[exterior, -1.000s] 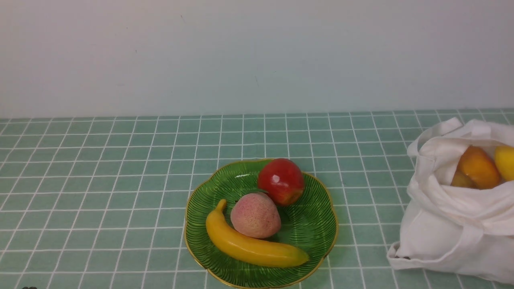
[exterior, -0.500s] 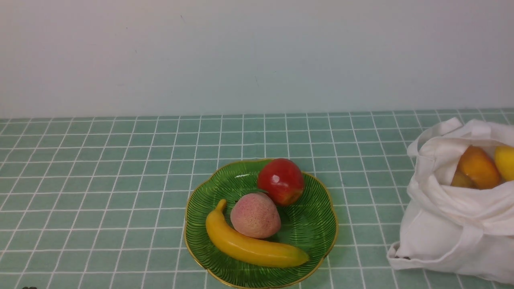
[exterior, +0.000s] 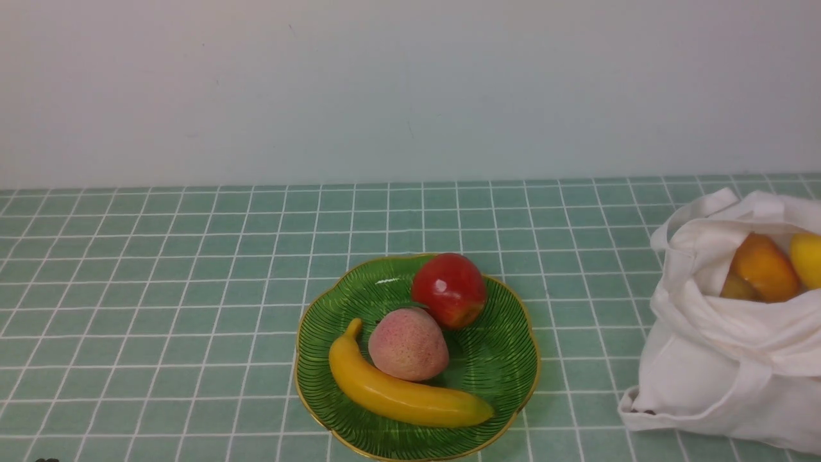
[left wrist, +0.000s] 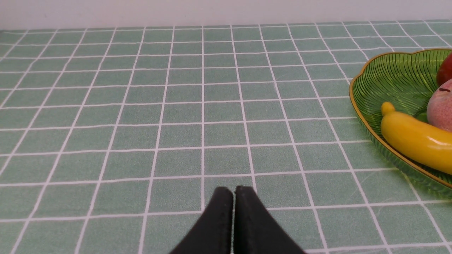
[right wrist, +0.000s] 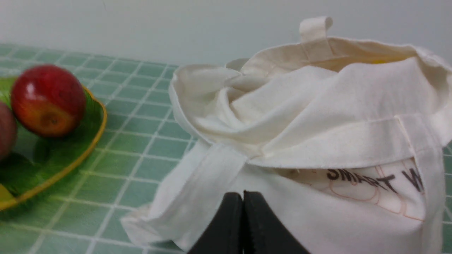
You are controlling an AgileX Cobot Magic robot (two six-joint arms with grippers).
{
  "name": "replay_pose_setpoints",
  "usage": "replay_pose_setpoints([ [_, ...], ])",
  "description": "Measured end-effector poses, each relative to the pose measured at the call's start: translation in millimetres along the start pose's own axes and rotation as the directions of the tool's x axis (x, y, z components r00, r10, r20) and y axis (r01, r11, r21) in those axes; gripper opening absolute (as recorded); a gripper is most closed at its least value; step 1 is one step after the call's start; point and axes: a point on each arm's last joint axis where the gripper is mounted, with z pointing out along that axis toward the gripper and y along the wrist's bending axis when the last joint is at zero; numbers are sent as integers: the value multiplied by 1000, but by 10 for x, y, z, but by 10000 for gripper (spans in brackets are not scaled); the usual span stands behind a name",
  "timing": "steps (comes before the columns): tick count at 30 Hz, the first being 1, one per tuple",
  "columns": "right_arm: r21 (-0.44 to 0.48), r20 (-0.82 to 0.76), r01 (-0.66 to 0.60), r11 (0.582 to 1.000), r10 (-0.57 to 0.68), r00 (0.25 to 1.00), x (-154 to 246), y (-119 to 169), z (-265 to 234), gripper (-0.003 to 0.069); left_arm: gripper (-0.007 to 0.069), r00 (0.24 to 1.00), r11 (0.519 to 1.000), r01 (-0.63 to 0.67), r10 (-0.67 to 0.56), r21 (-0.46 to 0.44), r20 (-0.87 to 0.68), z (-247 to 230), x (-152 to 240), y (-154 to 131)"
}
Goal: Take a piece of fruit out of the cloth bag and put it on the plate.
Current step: Use the right arm to grab a kiwi from the bag
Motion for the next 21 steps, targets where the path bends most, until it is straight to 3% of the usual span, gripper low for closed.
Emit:
replay_pose_setpoints([
  [4, -20, 114, -186, 982, 188, 976, -94, -2, -2, -12, -8, 1000, 1000, 0, 0, 0, 0, 0, 0, 0],
  [8, -67, 304, -474, 878, 470, 829, -260, -82, -41, -12, -8, 1000, 1000, 0, 0, 0, 0, 0, 0, 0],
  [13, -91, 427, -614, 784, 588, 687, -341, -184, -87, -12, -8, 1000, 1000, 0, 0, 0, 0, 0, 0, 0],
  [18, -101, 549, -654, 750, 590, 592, -437, -274, -158, -12, -8, 1000, 1000, 0, 0, 0, 0, 0, 0, 0],
  [21, -149, 549, -569, 809, 546, 632, -749, -209, -276, -12, -8, 1000, 1000, 0, 0, 0, 0, 0, 0, 0],
])
